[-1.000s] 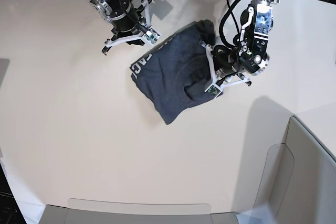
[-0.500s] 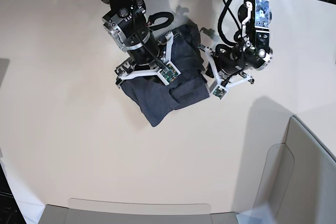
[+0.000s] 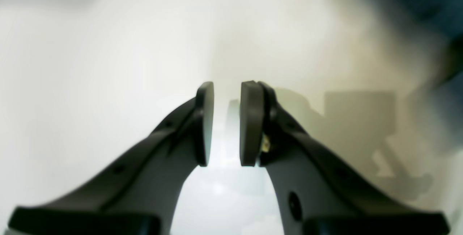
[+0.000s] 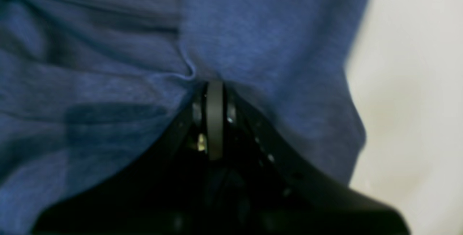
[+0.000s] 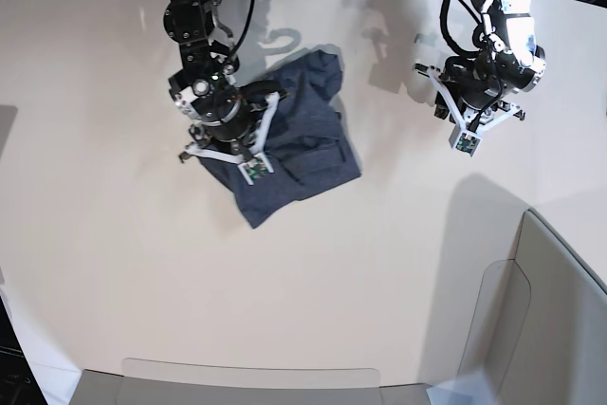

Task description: Layout the t-shirt on the table in an organized manner, then fold the t-shirt properly

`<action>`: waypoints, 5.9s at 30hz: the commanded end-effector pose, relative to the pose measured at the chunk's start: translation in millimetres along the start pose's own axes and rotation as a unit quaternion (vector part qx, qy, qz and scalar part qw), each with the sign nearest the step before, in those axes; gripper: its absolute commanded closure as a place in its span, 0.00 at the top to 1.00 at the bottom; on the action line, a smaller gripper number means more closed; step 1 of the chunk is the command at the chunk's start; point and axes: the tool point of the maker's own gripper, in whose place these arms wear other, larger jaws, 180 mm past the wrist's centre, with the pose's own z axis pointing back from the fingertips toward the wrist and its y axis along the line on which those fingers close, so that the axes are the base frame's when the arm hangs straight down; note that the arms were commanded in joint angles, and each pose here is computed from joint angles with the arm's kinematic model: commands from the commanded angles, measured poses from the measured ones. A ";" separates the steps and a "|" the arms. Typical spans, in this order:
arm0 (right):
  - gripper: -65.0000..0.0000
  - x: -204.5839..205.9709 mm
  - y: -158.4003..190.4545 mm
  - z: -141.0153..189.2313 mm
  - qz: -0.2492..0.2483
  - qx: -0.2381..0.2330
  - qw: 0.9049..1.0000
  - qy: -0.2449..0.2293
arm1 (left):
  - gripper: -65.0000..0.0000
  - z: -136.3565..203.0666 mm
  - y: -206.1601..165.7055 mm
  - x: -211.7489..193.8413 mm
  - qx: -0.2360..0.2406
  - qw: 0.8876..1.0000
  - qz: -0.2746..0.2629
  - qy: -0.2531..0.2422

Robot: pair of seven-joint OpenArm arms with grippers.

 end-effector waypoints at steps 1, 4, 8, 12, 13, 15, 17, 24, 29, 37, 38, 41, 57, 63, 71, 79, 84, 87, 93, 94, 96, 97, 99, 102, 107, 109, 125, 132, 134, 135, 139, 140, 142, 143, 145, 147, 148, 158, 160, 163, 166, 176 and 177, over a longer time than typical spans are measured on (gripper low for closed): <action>0.00 -28.3 -36.7 8.2 0.004 -0.047 0.998 0.046 | 0.20 7.3 5.9 13.7 0.009 1.000 -0.008 -0.026; 0.00 -70.3 -91.7 31.5 -0.006 -0.107 0.990 0.088 | 0.20 12.8 6.3 11.7 0.013 0.999 -0.016 -0.026; 0.00 -118.9 -143.6 64.2 0.007 -0.165 0.977 0.137 | 0.20 16.6 4.1 17.3 0.014 0.999 -0.022 -0.035; 0.00 -158.1 -183.2 94.9 0.007 -0.202 0.963 0.178 | 0.20 16.4 1.8 17.4 0.011 0.999 -0.021 -0.036; 0.00 -167.4 -191.7 103.1 -0.007 -0.208 0.961 0.183 | 0.20 16.1 0.9 17.6 0.010 0.999 -0.021 -0.037; 0.00 -183.1 -204.9 115.7 -0.027 -0.218 0.956 0.193 | 0.20 16.0 -0.3 14.5 0.008 0.999 -0.020 -0.033; 0.00 -196.7 -220.7 127.6 -0.041 -0.235 0.949 0.206 | 0.20 15.8 -3.9 11.9 0.000 0.999 -0.017 -0.032; 0.00 -233.3 -262.0 152.0 -0.047 -0.269 0.932 0.237 | 0.20 17.8 -21.9 6.8 -0.048 0.998 0.006 -0.042; 0.00 -237.0 -283.1 158.5 -0.042 -0.282 0.926 0.249 | 0.20 17.6 -23.6 4.4 -0.050 0.998 0.006 -0.039; 0.00 -224.1 -295.8 169.2 -0.035 -0.301 0.924 0.235 | 0.20 17.4 -24.2 5.2 -0.051 0.998 0.007 -0.040; 0.00 -219.0 -300.4 177.2 -0.038 -0.314 0.922 0.225 | 0.20 17.4 -24.4 4.5 -0.051 0.998 0.008 -0.040; 0.00 -188.3 -320.5 208.0 -0.040 -0.366 0.912 0.180 | 0.20 17.3 -25.0 4.7 -0.052 0.998 0.008 -0.040; 0.00 -49.0 -160.0 122.5 -0.104 -0.186 0.977 -0.008 | 0.00 36.0 -20.0 -6.7 -0.037 0.998 -0.030 -0.029; 0.00 -57.7 -93.5 100.5 -0.088 -0.103 0.991 0.014 | 0.00 45.8 -22.5 -43.6 -0.050 0.997 -0.056 -0.008; 0.00 -99.8 -37.7 105.4 -0.076 -0.043 0.996 0.030 | 0.00 57.4 -43.0 -91.8 -0.079 0.995 -0.046 0.034; 0.00 -97.6 -17.5 134.1 -0.082 -0.041 0.990 -0.105 | 0.00 57.3 -43.6 -92.1 -0.077 0.996 -0.039 0.032; 0.00 -78.7 -12.7 177.3 -0.029 -0.072 0.967 -0.243 | 0.00 55.3 -49.8 -76.7 -0.081 0.996 -0.021 -0.011; 0.00 -78.6 -3.5 193.2 0.015 -0.076 0.960 -0.270 | 0.00 55.5 -57.9 -65.9 -0.087 0.995 -0.002 -0.048; 0.00 -104.9 16.3 205.6 0.017 -0.056 0.971 -0.233 | 0.00 72.3 -74.5 -65.4 -0.103 0.987 0.035 -0.119; 0.00 -111.2 21.1 208.9 0.010 -0.049 0.973 -0.224 | 0.00 79.5 -79.2 -64.9 -0.105 0.983 0.052 -0.144; 0.00 -121.4 28.2 216.0 -0.021 -0.037 0.977 -0.211 | 0.00 98.7 -81.6 -74.9 -0.094 0.975 0.092 -0.177; 0.00 -125.3 30.0 218.0 -0.032 -0.033 0.978 -0.204 | 0.00 107.1 -82.9 -78.6 -0.088 0.972 0.110 -0.190; 0.00 -130.2 33.2 221.3 -0.040 -0.026 0.979 -0.197 | 0.00 121.9 -84.6 -89.2 -0.078 0.967 0.135 -0.201; 0.00 -139.4 37.1 225.0 -0.040 -0.021 0.983 -0.180 | 0.00 132.5 -79.3 -101.6 -0.064 0.969 0.142 -0.193; 0.00 -176.3 57.1 235.5 -0.058 0.004 0.991 -0.122 | 0.00 144.6 -68.0 -136.5 -0.027 0.971 0.180 -0.153; 0.00 -193.7 65.9 240.5 -0.065 0.014 0.993 -0.095 | 0.00 152.5 -59.1 -157.6 -0.007 0.965 0.225 -0.135; 0.00 -393.4 120.0 240.7 -0.130 0.038 0.942 0.306 | 0.00 134.6 -97.3 -385.0 0.011 0.861 0.475 0.180; 0.00 -446.0 156.6 185.9 -0.190 0.068 0.861 0.468 | 0.00 45.0 -170.9 -387.3 -0.103 0.865 0.423 0.249; 0.00 -449.8 165.2 163.5 -0.204 0.078 0.853 0.474 | 0.00 21.3 -189.5 -384.1 -0.129 0.873 0.394 0.257; 0.00 -450.9 173.9 150.2 -0.215 0.086 0.850 0.473 | 0.00 12.9 -200.7 -387.3 -0.138 0.876 0.380 0.261; 0.00 -443.1 184.6 90.5 -0.244 0.098 0.867 0.423 | 0.00 -19.3 -227.6 -388.5 -0.169 0.904 0.309 0.241; 0.00 -438.3 185.0 76.8 -0.251 0.096 0.876 0.400 | 0.00 -25.3 -227.2 -389.2 -0.170 0.908 0.298 0.239; 0.00 -424.4 182.7 48.9 -0.270 0.088 0.896 0.342 | 0.00 -39.8 -211.8 -389.7 -0.141 0.918 0.290 0.232; 0.00 -416.5 180.8 38.3 -0.274 0.085 0.905 0.316 | 0.00 -46.4 -199.9 -389.6 -0.116 0.924 0.283 0.229; 0.00 -398.6 177.4 20.0 -0.269 0.087 0.921 0.270 | 0.00 -57.8 -175.0 -389.3 -0.062 0.938 0.257 0.225; 0.00 -383.4 177.0 7.6 -0.261 0.094 0.928 0.248 | 0.00 -66.3 -154.5 -387.7 -0.017 0.946 0.230 0.226; 0.00 -374.8 177.6 1.0 -0.259 0.097 0.930 0.240 | 0.00 -68.8 -145.6 -387.5 0.001 0.949 0.218 0.229; 0.00 -353.9 173.5 -15.1 -0.270 0.090 0.933 0.219 | 0.00 -69.4 -111.0 -390.9 0.051 0.952 0.190 0.235; 0.00 -356.3 170.1 -14.3 -0.289 0.079 0.928 0.220 | 0.00 -69.0 -112.5 -391.3 0.049 0.952 0.190 0.235; 0.00 -358.5 167.6 -13.5 -0.295 0.074 0.926 0.222 | 0.00 -69.0 -114.6 -391.3 0.048 0.952 0.191 0.236; 0.00 -357.0 166.6 -14.8 -0.294 0.074 0.927 0.220 | 0.00 -68.2 -117.0 -392.3 0.047 0.951 0.193 0.237; 0.00 -353.0 170.1 -16.6 -0.294 0.077 0.928 0.217 | 0.00 -73.5 -131.1 -385.5 0.037 0.951 0.199 0.232; 0.00 -352.3 169.6 -17.2 -0.294 0.077 0.928 0.216 | 0.00 -73.5 -131.1 -385.5 0.037 0.951 0.199 0.232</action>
